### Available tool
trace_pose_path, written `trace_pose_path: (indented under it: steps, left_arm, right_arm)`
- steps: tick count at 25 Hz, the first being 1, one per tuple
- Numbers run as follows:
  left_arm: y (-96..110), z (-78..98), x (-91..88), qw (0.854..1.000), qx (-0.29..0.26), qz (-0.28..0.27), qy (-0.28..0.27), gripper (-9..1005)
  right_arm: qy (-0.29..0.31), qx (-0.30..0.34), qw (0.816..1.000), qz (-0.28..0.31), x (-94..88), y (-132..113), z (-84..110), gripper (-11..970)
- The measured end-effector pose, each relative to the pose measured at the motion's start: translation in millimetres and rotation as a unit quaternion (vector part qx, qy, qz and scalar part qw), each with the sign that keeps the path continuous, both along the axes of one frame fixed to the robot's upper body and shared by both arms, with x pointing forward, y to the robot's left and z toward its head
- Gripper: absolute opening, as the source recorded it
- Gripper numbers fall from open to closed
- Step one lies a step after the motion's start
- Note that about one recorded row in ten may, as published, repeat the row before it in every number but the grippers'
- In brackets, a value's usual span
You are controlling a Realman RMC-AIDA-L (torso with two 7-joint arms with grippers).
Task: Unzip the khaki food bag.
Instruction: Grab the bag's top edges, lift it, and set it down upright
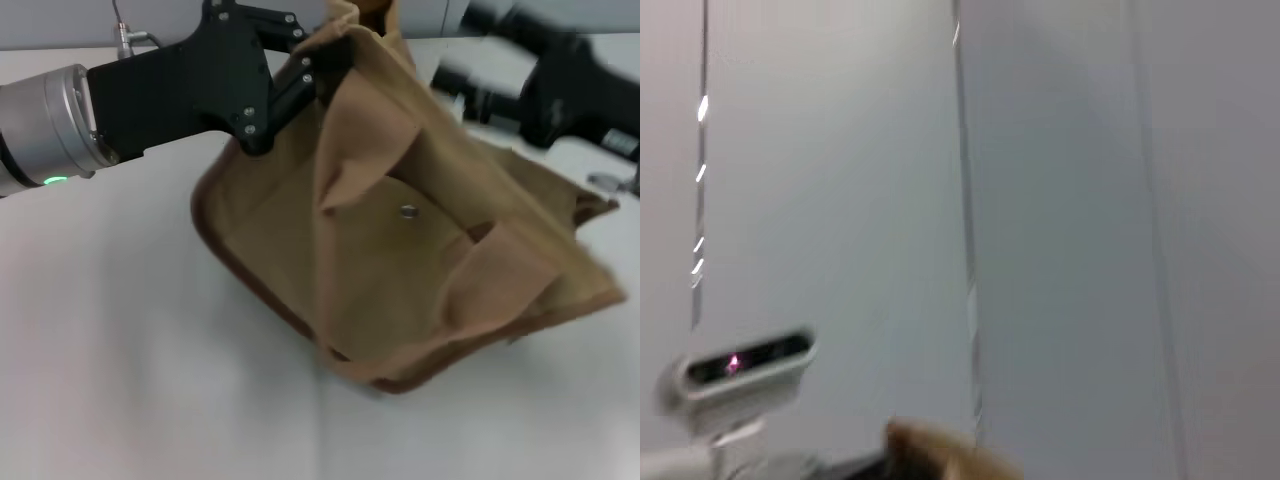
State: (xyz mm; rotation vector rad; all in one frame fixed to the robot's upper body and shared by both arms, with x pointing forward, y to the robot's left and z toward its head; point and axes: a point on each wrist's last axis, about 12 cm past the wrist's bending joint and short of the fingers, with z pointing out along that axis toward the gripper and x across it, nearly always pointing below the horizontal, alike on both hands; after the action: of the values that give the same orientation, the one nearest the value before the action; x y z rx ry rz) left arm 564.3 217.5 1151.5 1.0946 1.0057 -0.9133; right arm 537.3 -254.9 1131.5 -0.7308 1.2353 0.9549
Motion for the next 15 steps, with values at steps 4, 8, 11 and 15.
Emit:
trace_pose_path:
  steps: [4,8,11,15]
  left_arm:
    - [-3.2,-0.2,-0.3,1.000,0.007,-0.008,-0.002,32]
    - [-3.8,-0.4,-0.4,1.000,0.010,-0.010,-0.002,33]
    - [-3.6,-0.1,-0.2,1.000,0.014,-0.011,-0.004,33]
    - [-3.2,0.8,0.1,1.000,0.016,-0.011,-0.007,33]
  right_arm:
    - [0.000,-0.001,1.000,-0.027,15.1,10.6,2.4,842]
    - [0.002,-0.030,0.999,-0.021,29.0,29.9,4.8,842]
    - [0.003,-0.050,0.999,-0.002,34.1,44.3,8.1,842]
    - [0.022,-0.096,0.995,0.028,34.0,51.6,11.6,843]
